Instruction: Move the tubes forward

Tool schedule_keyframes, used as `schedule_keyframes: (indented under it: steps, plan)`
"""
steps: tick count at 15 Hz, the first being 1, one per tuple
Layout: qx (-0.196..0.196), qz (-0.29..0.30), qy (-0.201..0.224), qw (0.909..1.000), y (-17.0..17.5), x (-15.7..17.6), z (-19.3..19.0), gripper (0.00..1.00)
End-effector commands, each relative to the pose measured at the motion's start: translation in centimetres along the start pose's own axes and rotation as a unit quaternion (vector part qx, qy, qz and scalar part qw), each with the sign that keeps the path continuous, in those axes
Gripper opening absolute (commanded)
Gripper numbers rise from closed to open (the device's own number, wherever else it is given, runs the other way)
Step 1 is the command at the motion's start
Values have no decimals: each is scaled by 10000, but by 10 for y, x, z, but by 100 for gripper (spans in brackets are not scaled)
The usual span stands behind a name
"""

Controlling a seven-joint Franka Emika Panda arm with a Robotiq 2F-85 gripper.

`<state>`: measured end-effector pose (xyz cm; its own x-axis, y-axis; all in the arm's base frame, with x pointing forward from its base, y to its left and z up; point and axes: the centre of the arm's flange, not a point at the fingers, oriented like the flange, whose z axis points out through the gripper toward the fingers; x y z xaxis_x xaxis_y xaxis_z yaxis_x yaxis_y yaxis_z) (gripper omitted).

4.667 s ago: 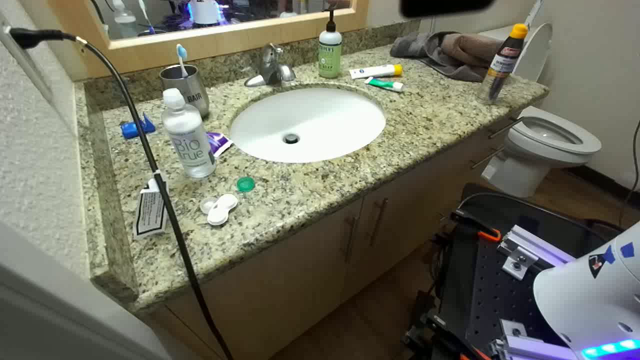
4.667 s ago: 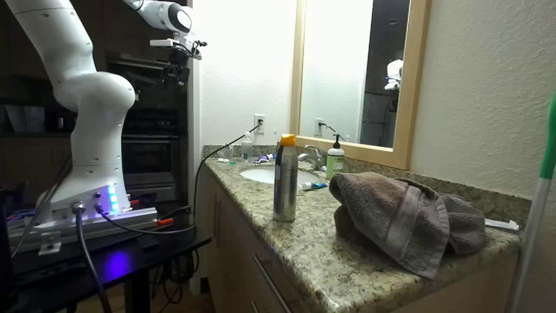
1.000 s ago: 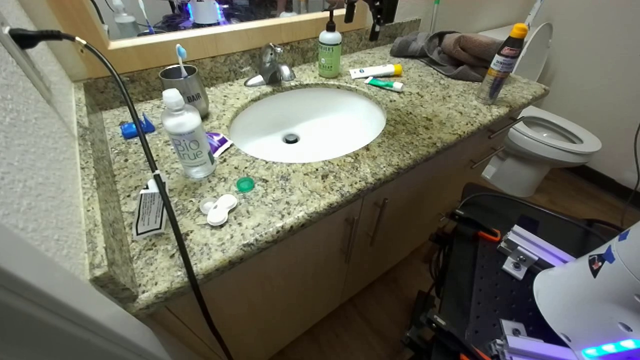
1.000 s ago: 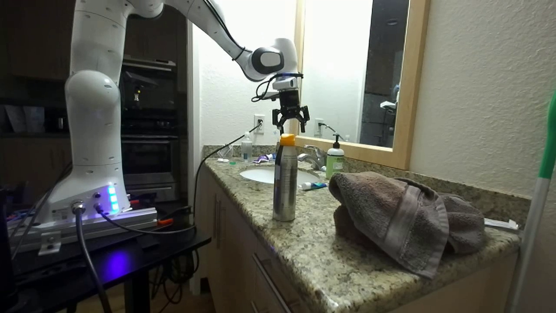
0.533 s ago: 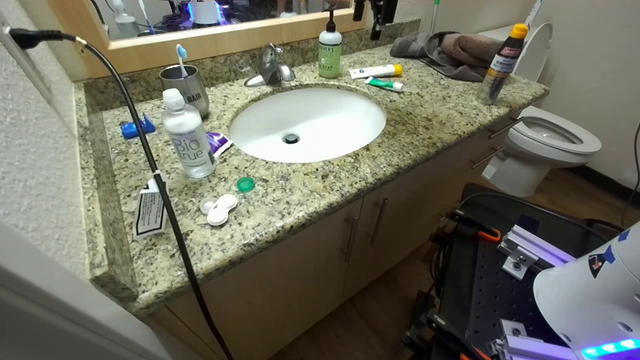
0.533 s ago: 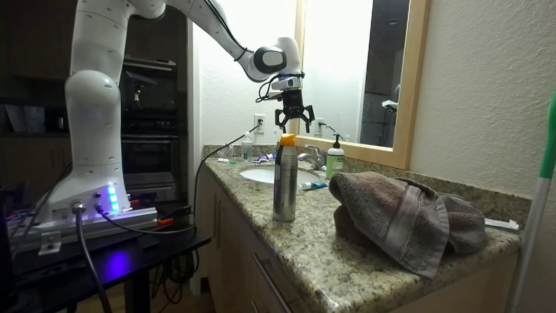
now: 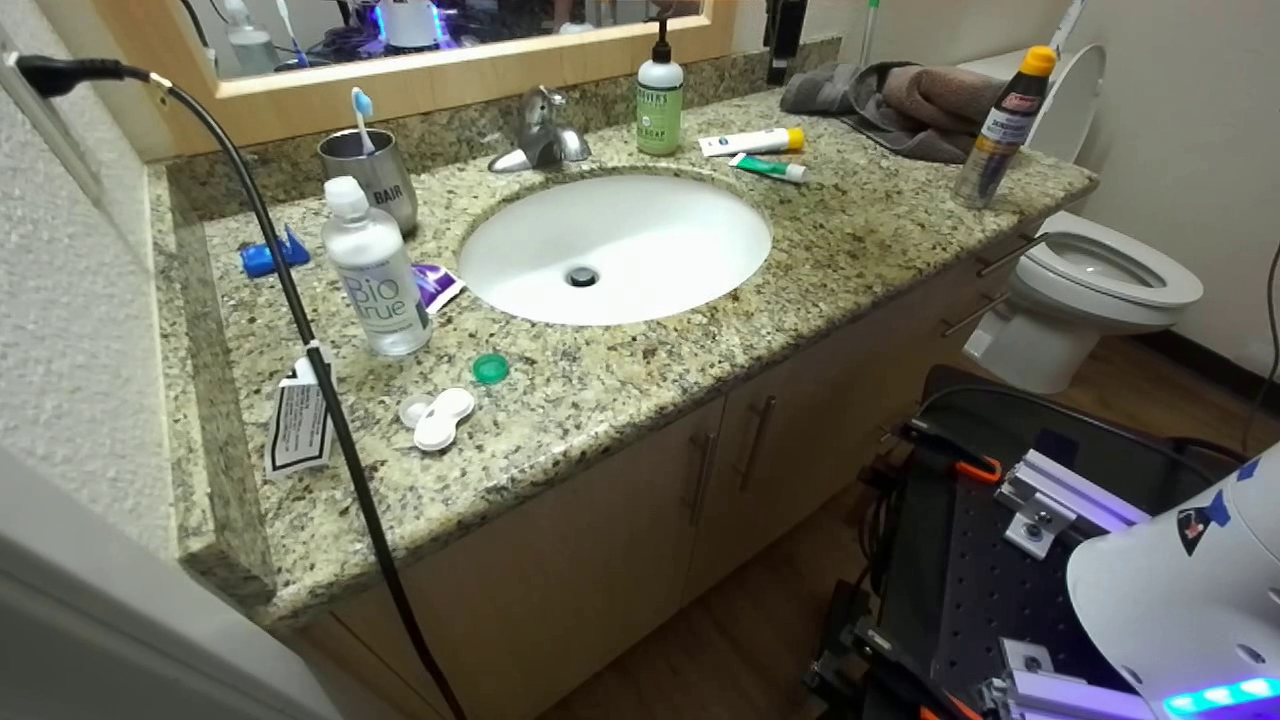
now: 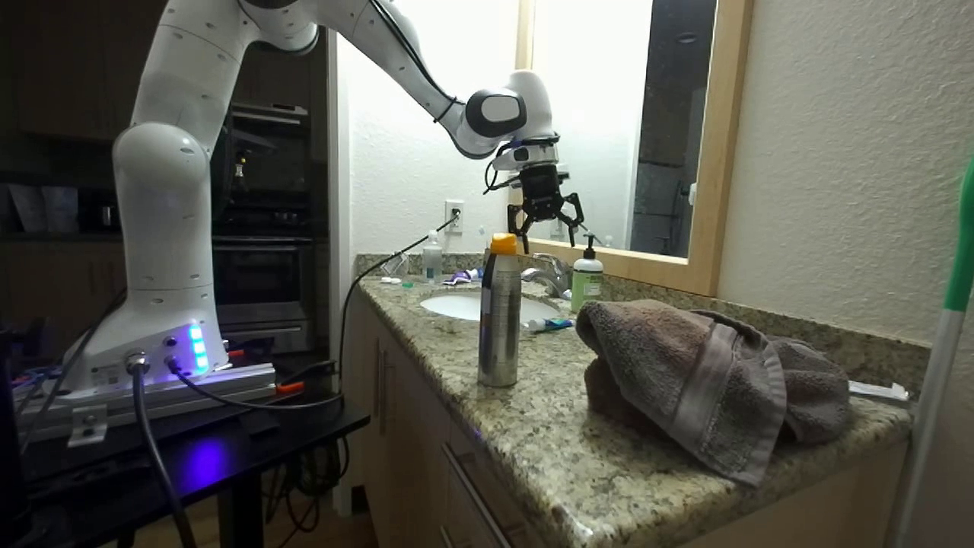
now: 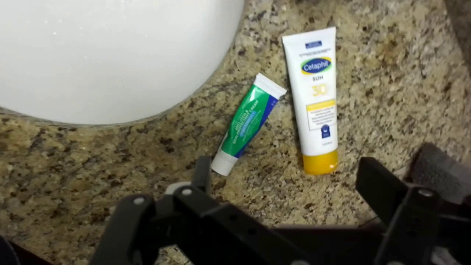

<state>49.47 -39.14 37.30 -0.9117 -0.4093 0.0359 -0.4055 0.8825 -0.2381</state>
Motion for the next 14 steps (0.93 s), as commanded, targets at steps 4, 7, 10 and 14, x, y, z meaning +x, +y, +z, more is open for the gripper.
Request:
schedule_keyframes:
  steps: [4,7,10,14]
  plan:
    - [-1,20,25,10000,0,-2,3,100]
    - [-348,532,119,9979,1,13,19,100]
    - [-545,939,168,9939,6,32,31,100]
    - [-533,923,156,9942,4,33,35,100]
